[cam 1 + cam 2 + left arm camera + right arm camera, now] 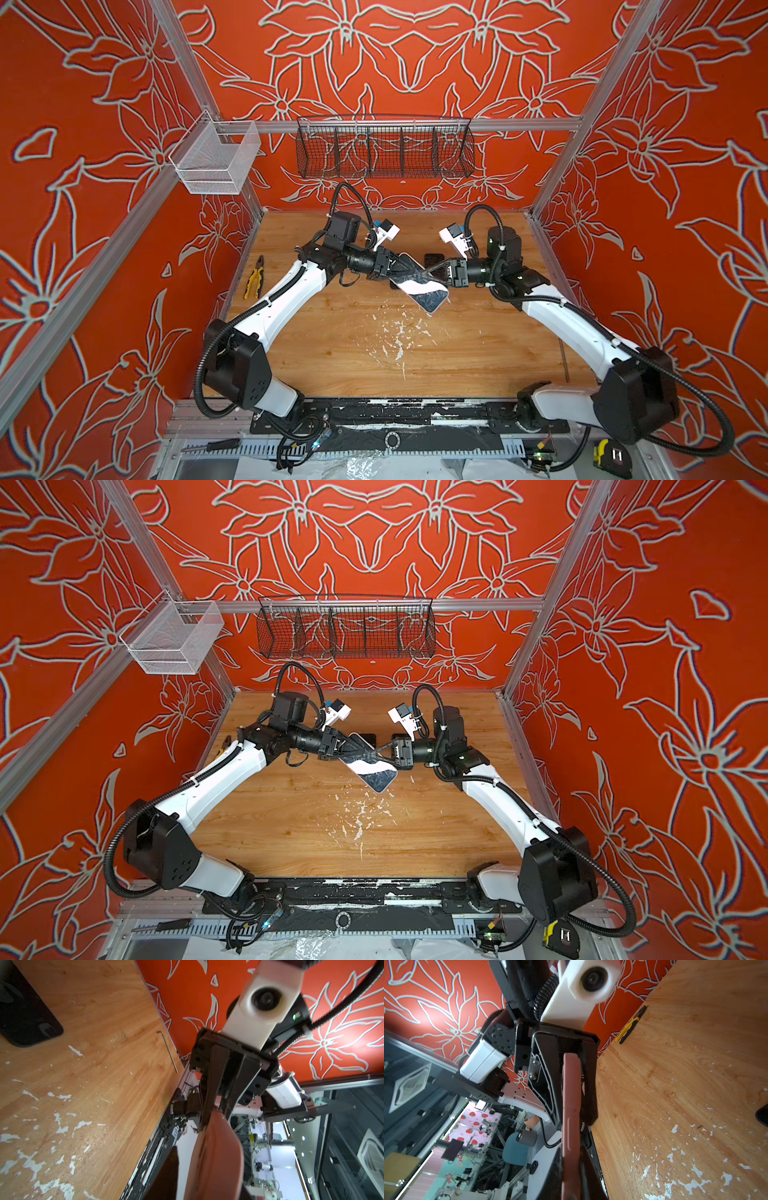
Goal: Put the phone into the phone case
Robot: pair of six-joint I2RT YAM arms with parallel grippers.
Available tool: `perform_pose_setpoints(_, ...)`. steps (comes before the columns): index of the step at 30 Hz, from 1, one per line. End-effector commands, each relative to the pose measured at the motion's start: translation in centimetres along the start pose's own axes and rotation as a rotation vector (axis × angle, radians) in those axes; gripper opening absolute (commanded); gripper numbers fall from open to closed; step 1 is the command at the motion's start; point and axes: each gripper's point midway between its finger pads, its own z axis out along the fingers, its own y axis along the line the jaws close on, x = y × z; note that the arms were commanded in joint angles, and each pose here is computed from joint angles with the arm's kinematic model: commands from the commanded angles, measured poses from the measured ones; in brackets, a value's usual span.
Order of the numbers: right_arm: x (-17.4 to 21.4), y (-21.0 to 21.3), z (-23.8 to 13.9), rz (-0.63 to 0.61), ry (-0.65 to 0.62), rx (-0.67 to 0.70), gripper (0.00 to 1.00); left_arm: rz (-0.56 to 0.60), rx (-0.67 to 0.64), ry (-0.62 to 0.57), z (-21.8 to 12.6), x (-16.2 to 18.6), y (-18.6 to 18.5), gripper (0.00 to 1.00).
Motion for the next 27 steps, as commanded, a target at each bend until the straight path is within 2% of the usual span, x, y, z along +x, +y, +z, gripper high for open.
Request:
perform_pose_setpoints(1,-1.3,-0.9,0.3,0.060,-0.066,0.030,0.00,0.017,0.054,-0.176,-1.9,-3.3,-1.7,0.34)
perform_pose_setpoints(4,-2.4,-1.8,0.2,0.117,-0.141,0.052,0.00,-0.040,0.054,-0.286,-2.9,-4.4,-0.5,0.41)
perform_pose_setpoints(8,-3.9,-2.8,0.2,0.165,-0.251,0.070,0.00,-0.100,-0.045,-0.472,-4.9,-4.9,2.0,0.65)
perform_pose_setpoints(12,-3.9,-5.2,1.1,0.182,-0.303,0.196,0.00,-0.115,-0.313,-0.694,-9.3,-3.9,4.8,0.91)
perform_pose_setpoints(14,-3.8,-6.6,1.8,0.179,-0.328,0.280,0.00,-0.112,-0.475,-0.819,-12.6,-2.9,5.7,0.99)
perform_pose_setpoints(17,-3.9,-9.3,3.4,0.196,-0.382,0.377,0.00,-0.131,-0.697,-1.008,-18.1,-0.1,6.4,0.97)
perform_pose_setpoints(20,-4.2,-11.8,5.6,0.212,-0.418,0.453,0.00,-0.141,-0.853,-1.110,-21.7,2.5,7.0,0.97)
perform_pose_setpoints(27,-5.6,-17.0,11.5,0.235,-0.475,0.544,0.00,-0.130,-1.001,-1.029,-22.7,5.5,8.3,0.97)
